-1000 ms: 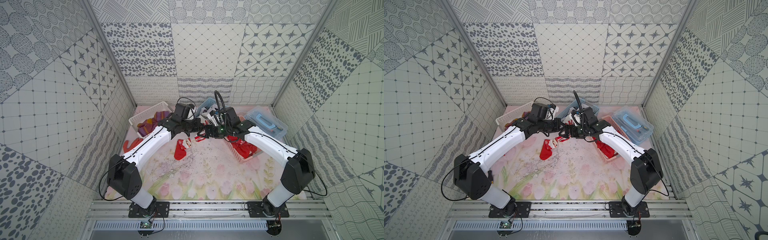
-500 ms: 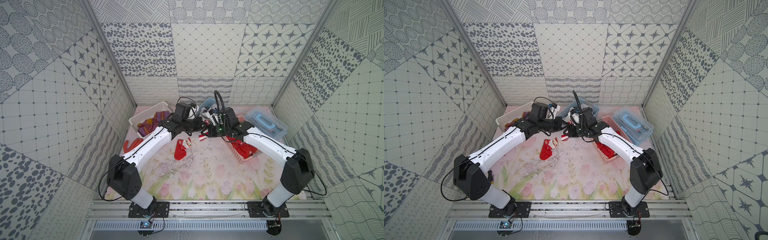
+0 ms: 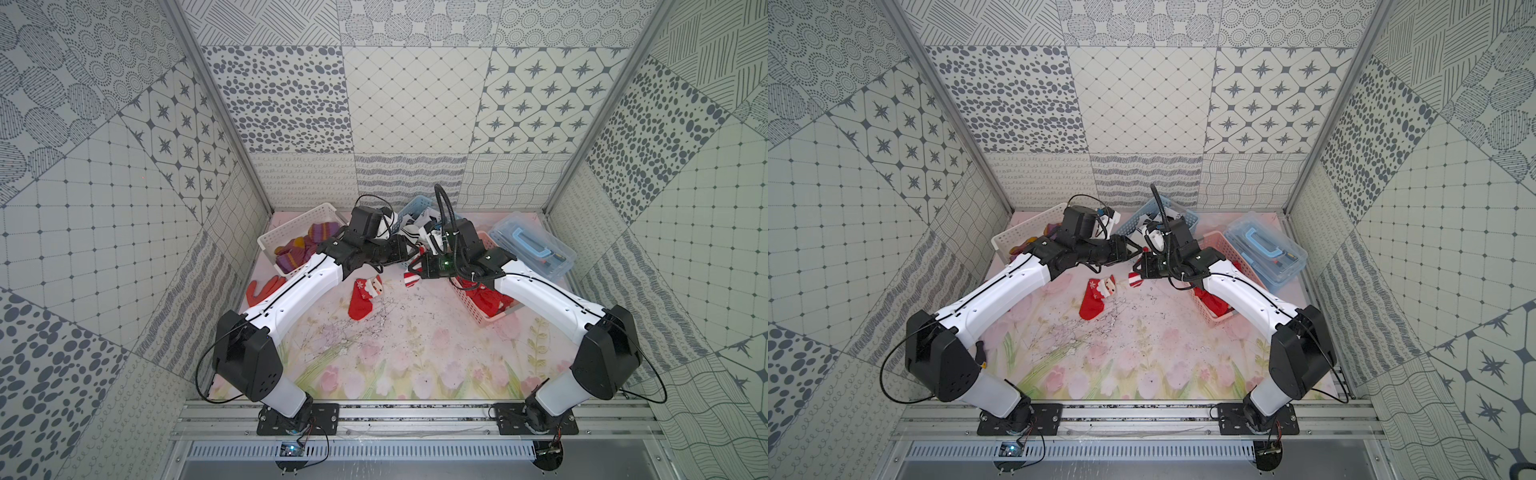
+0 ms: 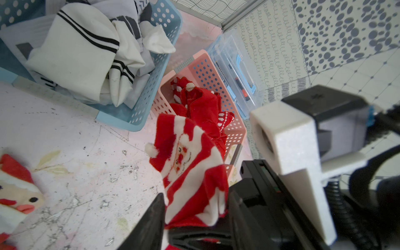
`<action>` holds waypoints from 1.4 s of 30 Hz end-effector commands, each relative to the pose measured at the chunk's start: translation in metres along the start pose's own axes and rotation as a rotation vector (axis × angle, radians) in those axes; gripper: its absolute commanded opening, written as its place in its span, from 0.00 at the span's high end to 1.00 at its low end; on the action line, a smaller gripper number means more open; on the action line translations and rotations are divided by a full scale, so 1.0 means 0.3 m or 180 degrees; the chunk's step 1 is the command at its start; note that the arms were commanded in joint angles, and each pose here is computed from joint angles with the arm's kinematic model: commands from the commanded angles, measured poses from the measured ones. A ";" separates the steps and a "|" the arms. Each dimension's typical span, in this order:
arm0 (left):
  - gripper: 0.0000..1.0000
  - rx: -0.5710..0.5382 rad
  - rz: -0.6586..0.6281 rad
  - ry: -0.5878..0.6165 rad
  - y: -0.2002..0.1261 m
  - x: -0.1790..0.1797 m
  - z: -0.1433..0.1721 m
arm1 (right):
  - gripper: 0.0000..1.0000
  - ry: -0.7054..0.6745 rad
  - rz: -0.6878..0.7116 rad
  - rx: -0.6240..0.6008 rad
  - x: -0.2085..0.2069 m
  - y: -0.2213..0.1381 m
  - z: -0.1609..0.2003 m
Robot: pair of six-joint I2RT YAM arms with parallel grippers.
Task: Sort the socks into the basket by color
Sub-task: Pick up the sock from the center of the board, then place the sock in the bin.
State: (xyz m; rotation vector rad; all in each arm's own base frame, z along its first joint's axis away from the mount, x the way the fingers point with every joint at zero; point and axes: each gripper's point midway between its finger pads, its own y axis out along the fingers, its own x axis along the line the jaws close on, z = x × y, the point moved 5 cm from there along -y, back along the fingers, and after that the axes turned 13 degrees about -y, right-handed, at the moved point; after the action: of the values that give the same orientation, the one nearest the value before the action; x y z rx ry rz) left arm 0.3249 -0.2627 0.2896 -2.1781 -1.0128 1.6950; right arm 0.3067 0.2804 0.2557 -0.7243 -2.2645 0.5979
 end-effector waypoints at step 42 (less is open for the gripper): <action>0.28 0.0138 -0.2115 -0.0242 -0.067 0.501 0.101 | 1.00 0.1878 0.1939 0.0682 -0.819 -0.164 0.431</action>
State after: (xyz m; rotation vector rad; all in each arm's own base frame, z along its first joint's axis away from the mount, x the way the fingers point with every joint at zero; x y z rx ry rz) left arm 0.3054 -0.1717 0.1886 -1.5754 -1.4562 1.5134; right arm 0.3531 0.0658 0.1031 -1.2589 -1.4654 0.7303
